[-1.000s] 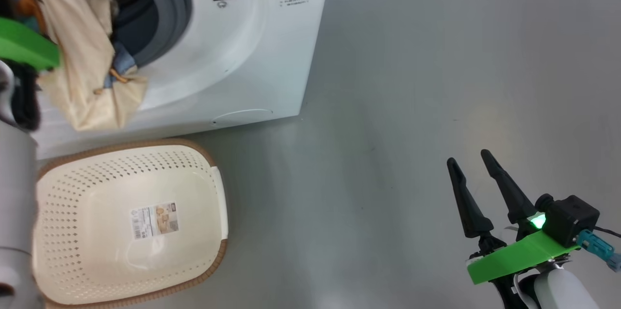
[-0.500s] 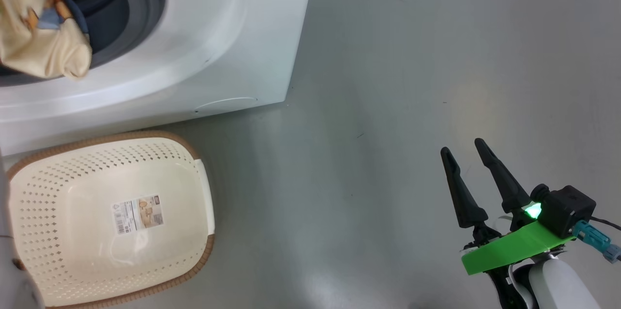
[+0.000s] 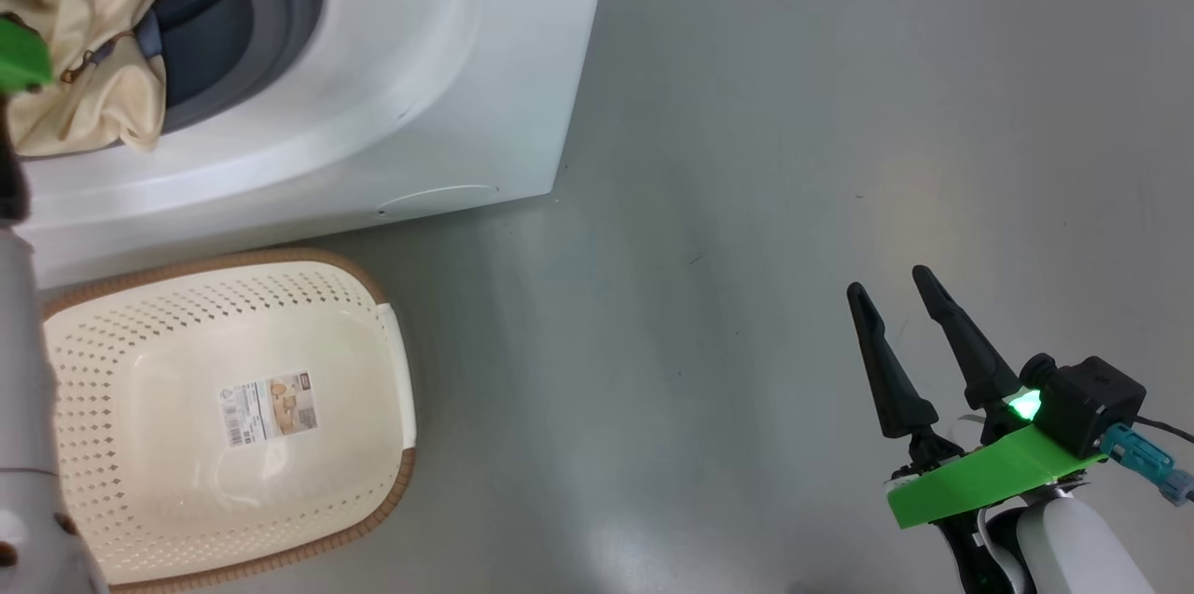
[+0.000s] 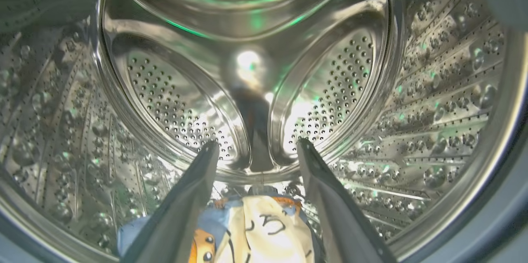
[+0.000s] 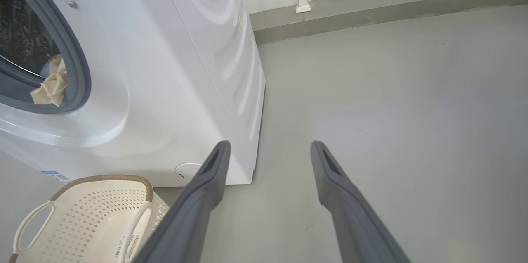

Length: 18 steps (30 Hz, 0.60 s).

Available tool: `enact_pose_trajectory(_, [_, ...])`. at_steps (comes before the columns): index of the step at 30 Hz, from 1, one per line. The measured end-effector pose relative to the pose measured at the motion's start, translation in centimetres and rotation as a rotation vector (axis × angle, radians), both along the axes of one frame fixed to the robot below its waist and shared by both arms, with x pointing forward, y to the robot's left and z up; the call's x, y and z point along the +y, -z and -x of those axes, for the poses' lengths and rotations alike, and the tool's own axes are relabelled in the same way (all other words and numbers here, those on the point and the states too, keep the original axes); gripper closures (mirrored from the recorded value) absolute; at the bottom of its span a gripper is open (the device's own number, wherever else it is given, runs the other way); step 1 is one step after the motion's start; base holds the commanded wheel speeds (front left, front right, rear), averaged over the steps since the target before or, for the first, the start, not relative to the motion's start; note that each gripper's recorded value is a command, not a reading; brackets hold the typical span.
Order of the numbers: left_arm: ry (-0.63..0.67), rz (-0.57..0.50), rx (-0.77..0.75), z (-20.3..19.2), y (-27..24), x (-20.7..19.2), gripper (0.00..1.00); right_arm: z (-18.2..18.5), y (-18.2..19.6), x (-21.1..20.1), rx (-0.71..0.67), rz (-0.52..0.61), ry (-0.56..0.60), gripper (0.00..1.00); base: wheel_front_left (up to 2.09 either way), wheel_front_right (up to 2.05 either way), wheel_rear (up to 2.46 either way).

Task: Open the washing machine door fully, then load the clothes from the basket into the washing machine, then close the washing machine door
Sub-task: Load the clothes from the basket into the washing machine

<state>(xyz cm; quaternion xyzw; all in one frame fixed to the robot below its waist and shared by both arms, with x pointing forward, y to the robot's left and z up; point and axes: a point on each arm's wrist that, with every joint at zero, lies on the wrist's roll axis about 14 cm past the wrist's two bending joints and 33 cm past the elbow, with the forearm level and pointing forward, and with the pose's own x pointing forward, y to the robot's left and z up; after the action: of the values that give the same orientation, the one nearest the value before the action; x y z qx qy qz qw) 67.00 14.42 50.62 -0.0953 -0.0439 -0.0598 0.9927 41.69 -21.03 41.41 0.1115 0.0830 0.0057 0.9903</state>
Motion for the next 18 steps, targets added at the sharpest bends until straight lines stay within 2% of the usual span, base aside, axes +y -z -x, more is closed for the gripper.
enact_pose_trajectory(13, [-0.005, 0.029, 0.145, 3.8, 5.6, -0.1, 0.00, -0.7, -0.2, 0.7, -0.015, -0.008, -0.024, 0.00, 0.00, 0.00, 0.00])
enact_pose_trajectory(18, [-0.028, 0.023, 0.171, 5.9, 7.0, 1.1, 0.00, -1.2, -0.5, 0.6, -0.028, -0.002, -0.030, 0.00, 0.00, 0.00, 0.00])
